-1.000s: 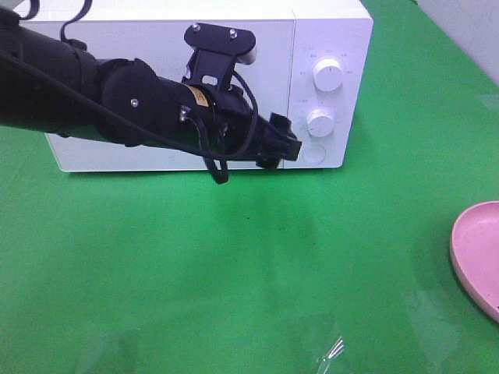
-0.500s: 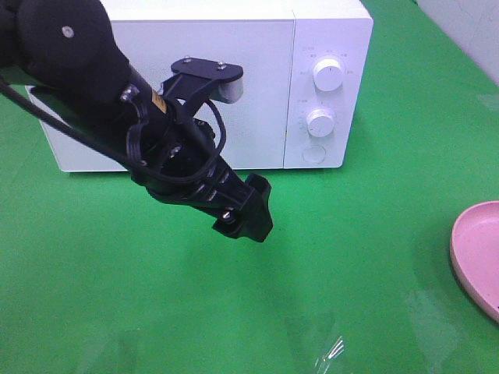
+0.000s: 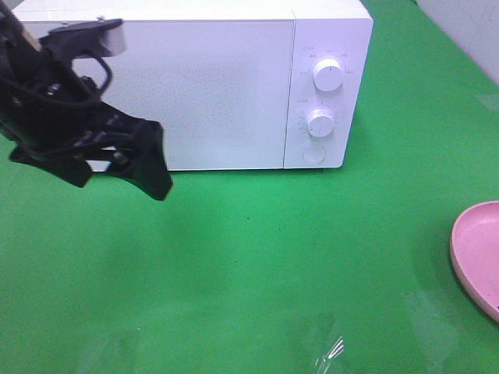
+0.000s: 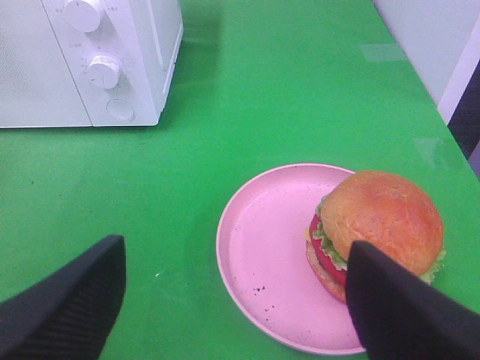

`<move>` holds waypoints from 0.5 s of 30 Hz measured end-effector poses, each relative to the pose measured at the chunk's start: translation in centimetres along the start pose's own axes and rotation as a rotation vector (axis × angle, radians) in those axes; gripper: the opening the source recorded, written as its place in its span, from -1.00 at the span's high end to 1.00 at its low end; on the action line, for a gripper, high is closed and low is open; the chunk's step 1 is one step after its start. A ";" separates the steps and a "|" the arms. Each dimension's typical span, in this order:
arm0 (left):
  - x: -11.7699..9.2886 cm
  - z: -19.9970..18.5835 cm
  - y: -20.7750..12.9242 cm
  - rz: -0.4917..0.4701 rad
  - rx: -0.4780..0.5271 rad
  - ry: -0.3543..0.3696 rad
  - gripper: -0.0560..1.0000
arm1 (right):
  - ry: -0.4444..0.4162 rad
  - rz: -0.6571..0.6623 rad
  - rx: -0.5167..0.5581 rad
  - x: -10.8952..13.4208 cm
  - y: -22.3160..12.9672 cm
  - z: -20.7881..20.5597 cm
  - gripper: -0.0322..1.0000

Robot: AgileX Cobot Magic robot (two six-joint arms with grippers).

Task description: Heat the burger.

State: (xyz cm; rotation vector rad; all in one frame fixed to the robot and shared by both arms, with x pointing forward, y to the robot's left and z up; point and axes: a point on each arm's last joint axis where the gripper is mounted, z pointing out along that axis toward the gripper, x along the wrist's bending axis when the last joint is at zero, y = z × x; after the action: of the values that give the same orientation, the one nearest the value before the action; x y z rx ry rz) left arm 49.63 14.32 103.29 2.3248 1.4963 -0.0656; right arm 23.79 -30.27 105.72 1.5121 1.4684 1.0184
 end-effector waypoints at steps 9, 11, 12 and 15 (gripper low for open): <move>7.1 -5.3 -1.9 -0.225 -0.026 0.109 -0.96 | 0.000 0.000 0.000 0.0 0.0 0.0 -0.54; 8.3 -6.5 -2.5 -0.270 -0.037 0.148 -0.96 | 0.000 0.000 0.000 0.0 0.0 0.0 -0.54; 8.9 -7.1 -3.0 -0.294 -0.036 0.171 -0.96 | 0.000 0.000 0.000 0.0 0.0 0.0 -0.54; 10.6 -9.3 -4.9 -0.369 -0.044 0.250 -0.96 | 0.000 0.000 0.000 0.0 0.0 0.0 -0.54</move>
State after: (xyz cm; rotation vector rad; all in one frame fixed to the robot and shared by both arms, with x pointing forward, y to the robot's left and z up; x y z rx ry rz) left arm 48.38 28.39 107.98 2.0531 2.0139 0.1659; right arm 23.79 -30.27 105.72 1.5121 1.4684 1.0184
